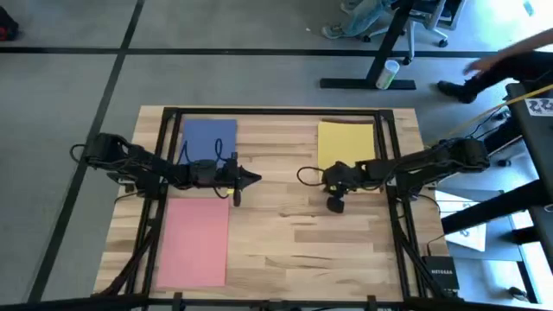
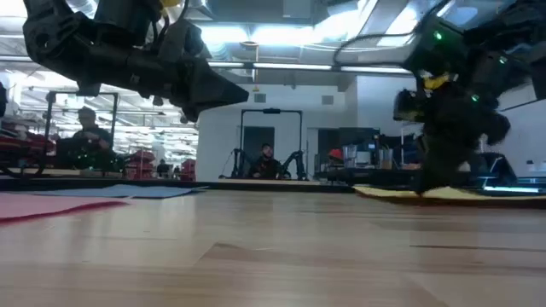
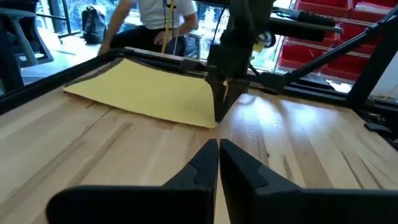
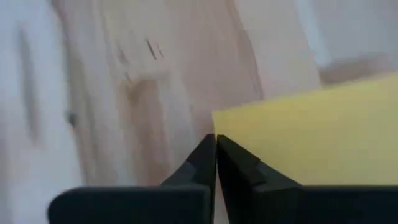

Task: Organize paper
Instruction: Move the yellow paper to the top center of the table

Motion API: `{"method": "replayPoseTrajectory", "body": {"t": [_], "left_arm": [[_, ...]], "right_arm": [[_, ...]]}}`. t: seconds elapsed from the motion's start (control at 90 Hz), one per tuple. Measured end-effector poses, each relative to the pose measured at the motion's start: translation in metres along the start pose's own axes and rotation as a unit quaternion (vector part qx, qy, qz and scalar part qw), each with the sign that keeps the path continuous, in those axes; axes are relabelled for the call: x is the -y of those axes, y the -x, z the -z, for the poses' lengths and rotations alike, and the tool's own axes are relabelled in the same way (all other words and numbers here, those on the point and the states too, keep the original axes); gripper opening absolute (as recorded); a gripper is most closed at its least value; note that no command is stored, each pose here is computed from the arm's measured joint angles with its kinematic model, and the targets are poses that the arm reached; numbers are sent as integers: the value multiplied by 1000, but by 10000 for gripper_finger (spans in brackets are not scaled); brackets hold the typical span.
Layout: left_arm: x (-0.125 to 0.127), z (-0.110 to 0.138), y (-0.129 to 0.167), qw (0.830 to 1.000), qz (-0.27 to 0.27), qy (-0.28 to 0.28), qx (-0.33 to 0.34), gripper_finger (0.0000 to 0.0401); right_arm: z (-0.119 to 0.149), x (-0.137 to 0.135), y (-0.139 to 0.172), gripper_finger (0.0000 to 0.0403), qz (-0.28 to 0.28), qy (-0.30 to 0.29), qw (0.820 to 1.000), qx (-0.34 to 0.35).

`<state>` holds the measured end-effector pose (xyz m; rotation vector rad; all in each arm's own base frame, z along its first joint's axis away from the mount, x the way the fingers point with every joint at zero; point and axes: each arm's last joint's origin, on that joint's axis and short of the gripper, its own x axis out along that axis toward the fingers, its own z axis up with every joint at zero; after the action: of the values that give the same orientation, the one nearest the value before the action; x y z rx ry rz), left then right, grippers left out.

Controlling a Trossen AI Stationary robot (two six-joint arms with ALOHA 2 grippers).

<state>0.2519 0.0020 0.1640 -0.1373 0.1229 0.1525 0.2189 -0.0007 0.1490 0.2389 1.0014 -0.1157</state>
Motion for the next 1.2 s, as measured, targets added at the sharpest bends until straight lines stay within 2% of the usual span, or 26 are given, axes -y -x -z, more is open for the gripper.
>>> {"method": "replayPoseTrajectory", "body": {"t": [0.244,0.3,0.411,0.533,0.722,0.944,1.2], "left_arm": [[0,0,0,1000,0,0,0,0],[0,0,0,1000,0,0,1,0],[1,0,0,1000,2,0,0,0],[1,0,0,1000,3,0,0,0],[1,0,0,1000,2,0,0,0],[1,0,0,1000,2,0,0,0],[1,1,0,1000,2,3,-4,0]], "right_arm": [[-33,-9,14,0,-23,24,998,55],[-36,-8,16,2,3,20,998,60],[-30,1,16,12,95,0,995,42],[-22,15,11,21,127,-43,991,16],[-19,24,-1,12,108,-58,992,-8],[-13,27,-29,1,93,-60,992,-55],[-25,23,-47,1,34,-61,998,-1]]}}
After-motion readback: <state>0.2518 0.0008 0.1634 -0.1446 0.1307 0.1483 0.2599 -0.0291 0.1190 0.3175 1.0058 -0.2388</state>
